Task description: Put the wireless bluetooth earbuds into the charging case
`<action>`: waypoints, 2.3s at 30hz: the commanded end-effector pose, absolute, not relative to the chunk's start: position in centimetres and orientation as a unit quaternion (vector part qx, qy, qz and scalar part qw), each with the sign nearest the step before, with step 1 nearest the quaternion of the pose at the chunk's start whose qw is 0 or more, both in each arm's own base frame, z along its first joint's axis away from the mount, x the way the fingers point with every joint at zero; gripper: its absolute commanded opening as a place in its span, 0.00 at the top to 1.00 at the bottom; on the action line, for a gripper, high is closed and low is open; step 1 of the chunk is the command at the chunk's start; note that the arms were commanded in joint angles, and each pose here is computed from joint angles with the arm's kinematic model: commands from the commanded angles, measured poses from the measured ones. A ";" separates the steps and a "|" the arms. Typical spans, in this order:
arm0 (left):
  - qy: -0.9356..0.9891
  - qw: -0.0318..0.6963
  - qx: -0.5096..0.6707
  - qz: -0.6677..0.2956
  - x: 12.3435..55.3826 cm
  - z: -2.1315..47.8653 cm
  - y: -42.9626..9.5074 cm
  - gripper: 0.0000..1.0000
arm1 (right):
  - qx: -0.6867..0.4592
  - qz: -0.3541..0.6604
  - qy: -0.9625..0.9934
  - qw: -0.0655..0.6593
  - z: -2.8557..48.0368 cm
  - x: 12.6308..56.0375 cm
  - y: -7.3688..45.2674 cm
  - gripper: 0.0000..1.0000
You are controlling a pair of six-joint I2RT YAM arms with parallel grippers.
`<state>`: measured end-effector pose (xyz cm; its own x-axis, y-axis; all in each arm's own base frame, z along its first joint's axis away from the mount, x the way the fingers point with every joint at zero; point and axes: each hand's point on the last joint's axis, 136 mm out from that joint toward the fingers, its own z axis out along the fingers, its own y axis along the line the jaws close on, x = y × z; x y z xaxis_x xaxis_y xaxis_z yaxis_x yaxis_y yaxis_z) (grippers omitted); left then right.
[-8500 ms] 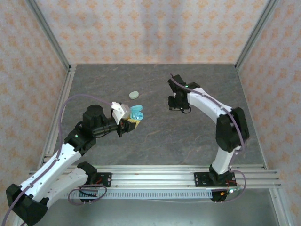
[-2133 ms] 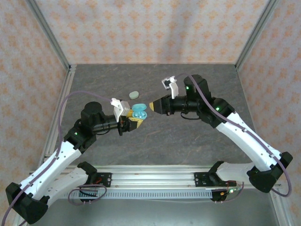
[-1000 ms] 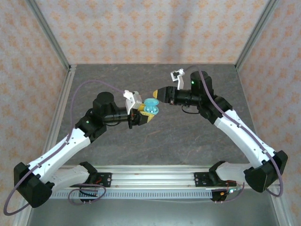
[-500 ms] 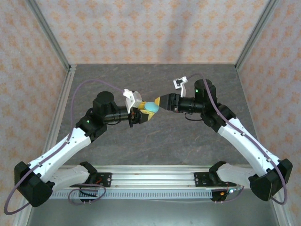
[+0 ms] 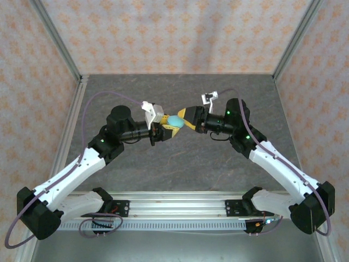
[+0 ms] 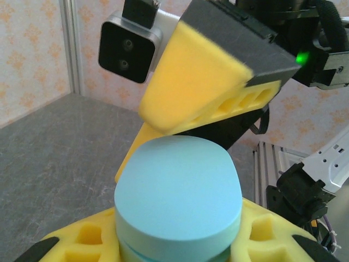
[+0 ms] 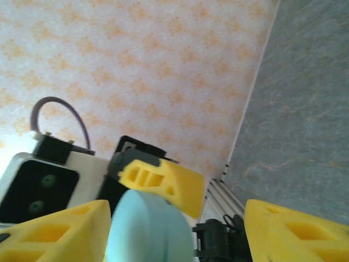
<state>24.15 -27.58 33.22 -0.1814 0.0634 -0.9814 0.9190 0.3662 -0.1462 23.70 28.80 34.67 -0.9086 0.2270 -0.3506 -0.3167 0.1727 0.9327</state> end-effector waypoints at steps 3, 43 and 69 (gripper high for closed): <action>0.636 0.532 0.373 -0.416 24.9 35.2 -28.2 0.77 | -0.058 0.682 0.700 0.205 37.2 22.7 30.0 0.38; 0.774 0.536 0.277 -0.194 24.8 27.5 -18.2 0.00 | 0.086 0.471 0.857 0.190 17.7 35.7 26.8 0.93; 0.788 0.545 0.235 -0.162 24.6 24.4 -15.5 0.00 | 0.057 0.386 0.915 0.104 3.7 39.2 27.8 0.57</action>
<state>24.06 -15.75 24.02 -0.3040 0.2149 -0.9281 0.5696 0.8219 0.0037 39.48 28.98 3.97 -0.9729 0.1970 -0.1211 0.0335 0.6384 0.7690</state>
